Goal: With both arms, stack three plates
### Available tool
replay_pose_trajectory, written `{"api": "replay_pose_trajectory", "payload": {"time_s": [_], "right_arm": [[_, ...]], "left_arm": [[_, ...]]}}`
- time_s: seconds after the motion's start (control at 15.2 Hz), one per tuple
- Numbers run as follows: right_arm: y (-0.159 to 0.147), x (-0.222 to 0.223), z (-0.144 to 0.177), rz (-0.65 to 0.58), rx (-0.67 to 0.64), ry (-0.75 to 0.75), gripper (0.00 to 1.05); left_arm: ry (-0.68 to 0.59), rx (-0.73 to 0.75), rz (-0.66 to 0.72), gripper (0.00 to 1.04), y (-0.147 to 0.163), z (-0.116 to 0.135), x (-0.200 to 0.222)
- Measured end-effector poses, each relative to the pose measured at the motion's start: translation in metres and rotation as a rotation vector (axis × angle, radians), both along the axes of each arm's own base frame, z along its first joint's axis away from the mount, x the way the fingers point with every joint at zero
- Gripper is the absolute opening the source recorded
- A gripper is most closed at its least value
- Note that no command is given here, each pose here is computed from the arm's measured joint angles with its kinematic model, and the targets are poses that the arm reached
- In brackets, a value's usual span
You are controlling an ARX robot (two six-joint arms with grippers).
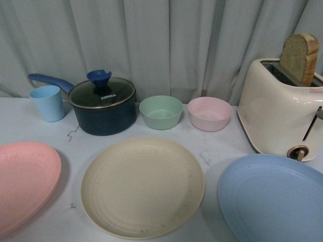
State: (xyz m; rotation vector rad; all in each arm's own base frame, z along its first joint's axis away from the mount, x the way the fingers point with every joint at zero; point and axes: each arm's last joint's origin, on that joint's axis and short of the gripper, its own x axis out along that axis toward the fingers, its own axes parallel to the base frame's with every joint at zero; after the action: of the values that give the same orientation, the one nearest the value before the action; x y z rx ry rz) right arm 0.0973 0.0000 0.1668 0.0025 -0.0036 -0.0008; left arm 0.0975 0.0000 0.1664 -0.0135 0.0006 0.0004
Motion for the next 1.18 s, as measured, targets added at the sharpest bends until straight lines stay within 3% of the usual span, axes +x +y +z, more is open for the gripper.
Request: {"api": "replay_pose_trajectory", "payload": {"time_s": [1.18], "right_arm": [[0.0000, 0.0000, 0.0000, 0.000, 0.000, 0.000, 0.98]], "left_arm": [[0.000, 0.000, 0.000, 0.98, 0.0000, 0.0000, 0.0000]]}}
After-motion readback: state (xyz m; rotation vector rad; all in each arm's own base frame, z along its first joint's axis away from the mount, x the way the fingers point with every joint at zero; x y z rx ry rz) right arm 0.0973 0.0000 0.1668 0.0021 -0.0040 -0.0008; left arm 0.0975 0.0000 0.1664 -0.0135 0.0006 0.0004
